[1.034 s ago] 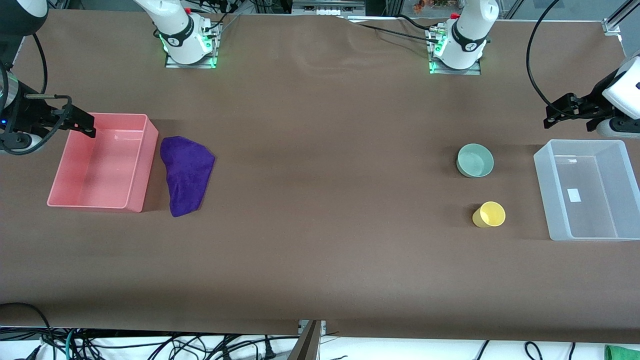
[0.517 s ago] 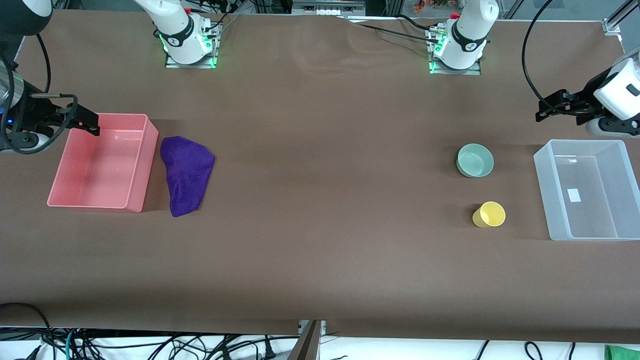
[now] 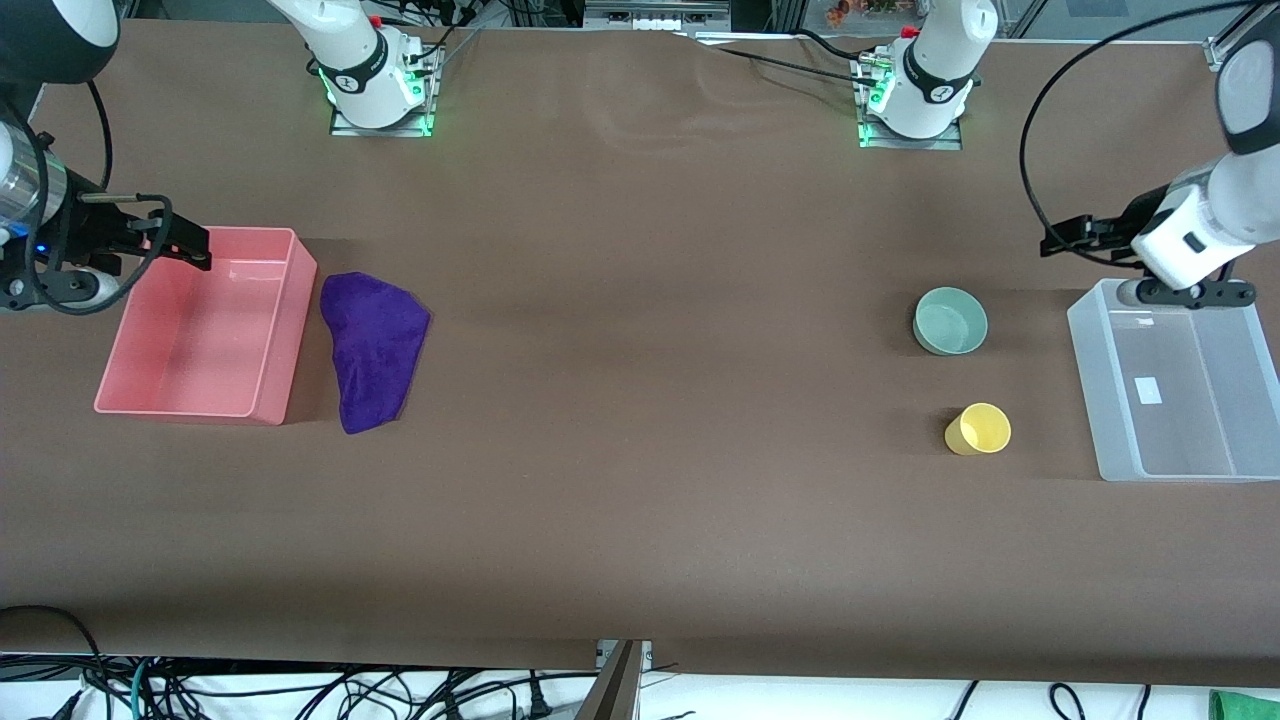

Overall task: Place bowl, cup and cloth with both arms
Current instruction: 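Reach the right gripper to the cloth while the left gripper reaches the bowl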

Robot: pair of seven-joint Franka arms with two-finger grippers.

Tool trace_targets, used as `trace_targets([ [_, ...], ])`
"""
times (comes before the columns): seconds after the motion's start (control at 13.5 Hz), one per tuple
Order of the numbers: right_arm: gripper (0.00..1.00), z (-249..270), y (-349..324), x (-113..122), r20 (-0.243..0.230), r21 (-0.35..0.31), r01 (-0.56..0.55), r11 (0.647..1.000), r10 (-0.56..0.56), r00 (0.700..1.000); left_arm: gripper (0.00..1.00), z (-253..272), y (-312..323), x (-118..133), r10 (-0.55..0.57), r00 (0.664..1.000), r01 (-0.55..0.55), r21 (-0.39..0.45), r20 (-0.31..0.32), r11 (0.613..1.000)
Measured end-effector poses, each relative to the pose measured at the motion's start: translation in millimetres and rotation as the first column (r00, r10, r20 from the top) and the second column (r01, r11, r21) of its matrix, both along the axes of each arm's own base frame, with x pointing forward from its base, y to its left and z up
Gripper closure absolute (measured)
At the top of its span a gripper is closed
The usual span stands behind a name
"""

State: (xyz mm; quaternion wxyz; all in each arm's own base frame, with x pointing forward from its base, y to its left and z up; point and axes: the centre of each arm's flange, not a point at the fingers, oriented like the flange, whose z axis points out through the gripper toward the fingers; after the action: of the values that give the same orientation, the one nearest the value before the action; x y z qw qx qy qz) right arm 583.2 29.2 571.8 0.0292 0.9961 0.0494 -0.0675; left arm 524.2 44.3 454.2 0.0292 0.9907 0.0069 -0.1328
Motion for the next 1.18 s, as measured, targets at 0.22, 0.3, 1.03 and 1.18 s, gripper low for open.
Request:
trace_targets([
  [0.22,0.0,-23,0,0,-0.047,-0.002,0.0,1.0,0.0,0.999,0.0,-59,14,-1,0.059,0.997,-0.061,-0.05,-0.043,0.997],
  [0.3,0.0,-29,0,-1,-0.06,-0.002,0.0,1.0,0.0,0.998,0.0,-81,17,1,0.068,0.995,-0.072,-0.057,-0.067,0.996],
  [1.03,0.0,-198,39,-13,-0.077,0.032,0.004,0.999,-0.001,0.997,0.09,-240,19,-9,0.032,0.999,-0.032,-0.032,0.003,0.999],
  [1.18,0.0,-237,45,-26,-0.079,0.034,0.008,0.999,-0.005,0.997,0.32,-256,9,-11,0.013,1.0,-0.013,-0.036,-0.014,0.999],
])
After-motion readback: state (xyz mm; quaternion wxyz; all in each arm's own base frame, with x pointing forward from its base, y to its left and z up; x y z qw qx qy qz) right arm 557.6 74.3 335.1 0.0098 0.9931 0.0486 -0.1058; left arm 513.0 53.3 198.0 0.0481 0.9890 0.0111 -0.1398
